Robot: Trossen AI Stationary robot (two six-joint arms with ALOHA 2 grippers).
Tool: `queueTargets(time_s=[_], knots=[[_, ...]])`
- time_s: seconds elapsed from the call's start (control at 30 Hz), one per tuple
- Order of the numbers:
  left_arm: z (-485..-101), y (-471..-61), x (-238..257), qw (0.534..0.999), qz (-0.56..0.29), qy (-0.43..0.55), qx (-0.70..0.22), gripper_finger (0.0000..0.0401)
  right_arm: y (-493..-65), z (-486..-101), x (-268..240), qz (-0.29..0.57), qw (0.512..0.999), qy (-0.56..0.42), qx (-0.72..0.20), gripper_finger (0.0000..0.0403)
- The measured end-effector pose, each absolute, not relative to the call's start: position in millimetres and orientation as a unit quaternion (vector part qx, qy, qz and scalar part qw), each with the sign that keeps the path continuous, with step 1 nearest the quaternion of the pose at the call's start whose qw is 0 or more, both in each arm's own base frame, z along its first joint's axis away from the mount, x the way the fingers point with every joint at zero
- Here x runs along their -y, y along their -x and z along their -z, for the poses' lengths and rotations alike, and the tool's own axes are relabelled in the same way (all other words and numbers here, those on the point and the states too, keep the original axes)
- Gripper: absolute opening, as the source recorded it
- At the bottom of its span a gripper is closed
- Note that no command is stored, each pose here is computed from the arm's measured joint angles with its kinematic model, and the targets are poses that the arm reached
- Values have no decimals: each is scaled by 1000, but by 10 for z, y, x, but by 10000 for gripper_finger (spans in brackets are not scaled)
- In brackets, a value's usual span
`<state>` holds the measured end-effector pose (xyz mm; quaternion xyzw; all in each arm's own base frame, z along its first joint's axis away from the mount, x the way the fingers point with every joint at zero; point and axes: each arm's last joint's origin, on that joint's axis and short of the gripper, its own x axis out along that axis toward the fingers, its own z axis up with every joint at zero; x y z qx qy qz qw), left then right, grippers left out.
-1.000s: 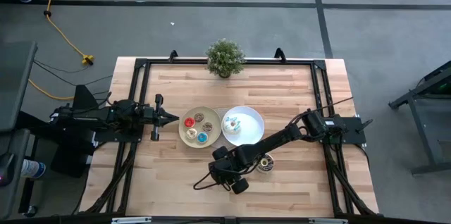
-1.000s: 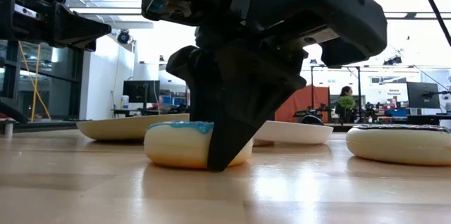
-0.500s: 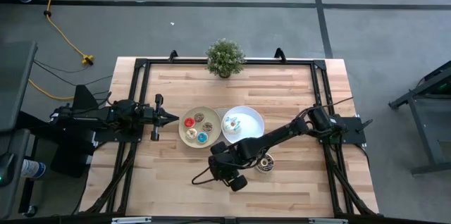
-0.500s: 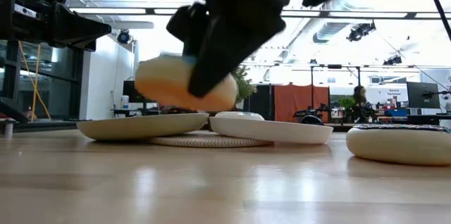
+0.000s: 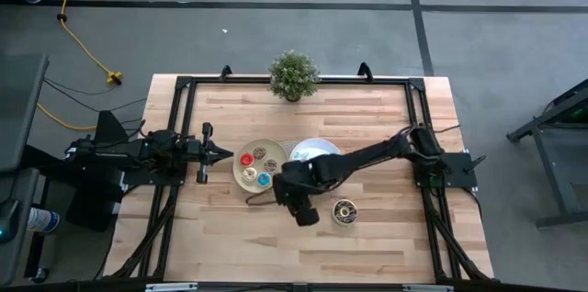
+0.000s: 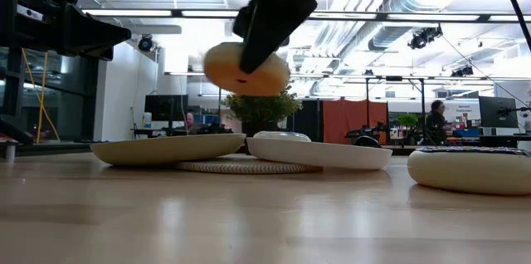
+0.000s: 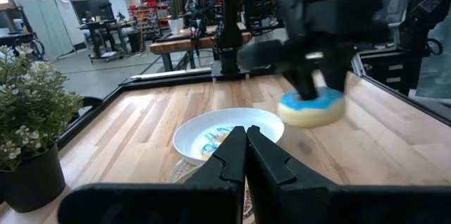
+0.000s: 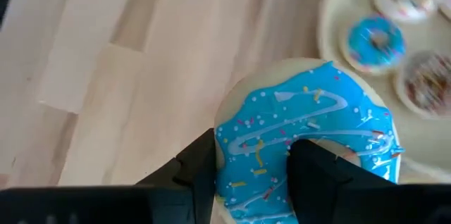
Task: Pick & Place donuts
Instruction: Put the large blue donut on the white plate
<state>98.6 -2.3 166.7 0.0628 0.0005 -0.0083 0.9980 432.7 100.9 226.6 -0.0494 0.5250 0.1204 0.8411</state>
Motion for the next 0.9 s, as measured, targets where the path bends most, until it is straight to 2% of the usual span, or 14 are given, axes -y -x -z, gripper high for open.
queueTargets(time_s=[0.33, 0.6, 0.9], knots=[[-1668, -986, 23, 998, 8, -63, 0, 0, -4249, -2302, -600, -41, 812, -32, -581, 138], [-1668, -986, 23, 998, 8, -63, 0, 0, -4178, -2162, -278, 49, 775, -121, -619, 138], [-1667, -986, 23, 998, 8, -63, -1, 0, -4026, -2165, -183, 93, 761, -170, -619, 138]])
